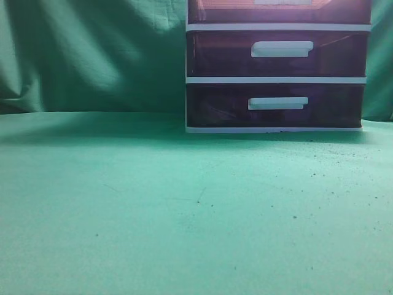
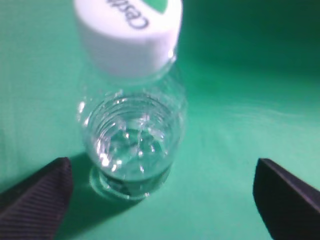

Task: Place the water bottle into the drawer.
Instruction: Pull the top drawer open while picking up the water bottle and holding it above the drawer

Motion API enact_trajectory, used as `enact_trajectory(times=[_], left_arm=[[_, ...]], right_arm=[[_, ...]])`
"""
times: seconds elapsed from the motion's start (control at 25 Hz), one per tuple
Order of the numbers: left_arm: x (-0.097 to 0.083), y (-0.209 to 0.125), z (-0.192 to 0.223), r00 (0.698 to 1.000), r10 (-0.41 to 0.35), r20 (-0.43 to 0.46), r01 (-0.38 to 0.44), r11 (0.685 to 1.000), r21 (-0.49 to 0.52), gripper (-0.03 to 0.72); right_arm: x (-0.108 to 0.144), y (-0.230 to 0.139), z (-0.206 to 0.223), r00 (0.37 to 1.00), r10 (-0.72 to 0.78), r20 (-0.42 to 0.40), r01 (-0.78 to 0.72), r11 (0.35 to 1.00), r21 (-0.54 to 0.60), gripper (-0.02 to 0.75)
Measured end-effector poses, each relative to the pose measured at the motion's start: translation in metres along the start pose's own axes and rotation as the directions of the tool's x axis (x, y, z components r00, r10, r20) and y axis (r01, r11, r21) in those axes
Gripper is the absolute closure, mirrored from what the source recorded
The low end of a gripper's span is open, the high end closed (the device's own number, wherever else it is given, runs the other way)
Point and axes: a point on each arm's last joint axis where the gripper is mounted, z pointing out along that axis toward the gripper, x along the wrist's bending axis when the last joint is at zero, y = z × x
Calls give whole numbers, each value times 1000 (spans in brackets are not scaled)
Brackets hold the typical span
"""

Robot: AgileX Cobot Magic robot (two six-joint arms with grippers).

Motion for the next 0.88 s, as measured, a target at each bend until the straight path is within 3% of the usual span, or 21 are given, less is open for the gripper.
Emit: enact_trajectory(times=[0.36, 0.6, 0.68, 0.72, 0.88], left_arm=[[14, 10, 47, 997, -51, -50, 54, 998, 46, 51], [13, 15, 52, 999, -11, -41, 12, 1000, 28, 355], [13, 15, 52, 999, -1, -39, 2, 1000, 28, 366], [13, 15, 52, 999, 4, -38, -3, 1000, 28, 408], [11, 21, 44, 999, 11, -37, -10, 1000, 25, 398]], right_arm=[[0, 0, 0, 1000, 0, 0, 0, 1000, 0, 738], [0, 0, 0, 1000, 0, 0, 0, 1000, 0, 738], [0, 0, 0, 1000, 0, 0, 0, 1000, 0, 738], [0, 0, 0, 1000, 0, 0, 0, 1000, 0, 738], [0, 0, 0, 1000, 0, 0, 0, 1000, 0, 738]])
